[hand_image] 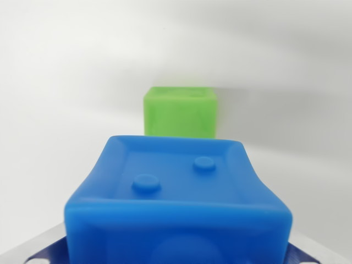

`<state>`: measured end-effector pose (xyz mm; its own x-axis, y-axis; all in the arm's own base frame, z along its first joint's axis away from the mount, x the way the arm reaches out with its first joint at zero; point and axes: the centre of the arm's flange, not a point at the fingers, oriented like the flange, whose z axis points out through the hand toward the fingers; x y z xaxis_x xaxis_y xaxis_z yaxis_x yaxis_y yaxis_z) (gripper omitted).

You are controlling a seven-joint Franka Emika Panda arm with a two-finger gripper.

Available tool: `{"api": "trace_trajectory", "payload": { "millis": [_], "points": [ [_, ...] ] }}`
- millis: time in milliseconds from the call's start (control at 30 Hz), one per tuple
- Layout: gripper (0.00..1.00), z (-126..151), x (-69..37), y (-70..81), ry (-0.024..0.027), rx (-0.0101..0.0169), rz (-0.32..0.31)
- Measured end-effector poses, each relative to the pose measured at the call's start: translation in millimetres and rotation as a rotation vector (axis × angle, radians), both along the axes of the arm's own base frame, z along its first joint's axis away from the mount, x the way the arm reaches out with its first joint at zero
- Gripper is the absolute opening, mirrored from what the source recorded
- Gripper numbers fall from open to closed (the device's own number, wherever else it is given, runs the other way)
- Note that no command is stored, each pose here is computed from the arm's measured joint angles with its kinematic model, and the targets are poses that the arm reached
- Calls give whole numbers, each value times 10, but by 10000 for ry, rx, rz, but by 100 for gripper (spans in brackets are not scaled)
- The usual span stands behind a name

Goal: Stack cube

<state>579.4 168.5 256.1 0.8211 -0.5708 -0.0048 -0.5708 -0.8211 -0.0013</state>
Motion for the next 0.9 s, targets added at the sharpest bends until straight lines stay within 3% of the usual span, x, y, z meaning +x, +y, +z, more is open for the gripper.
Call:
{"api": "trace_trajectory", "payload": {
  "millis": [133, 433, 900],
  "points": [
    [0, -147, 0, -1, 40, -3, 16],
    [0, -375, 2, -3, 17, 12, 37],
    [0, -693, -10, -3, 41, 0, 50]
  ]
}}
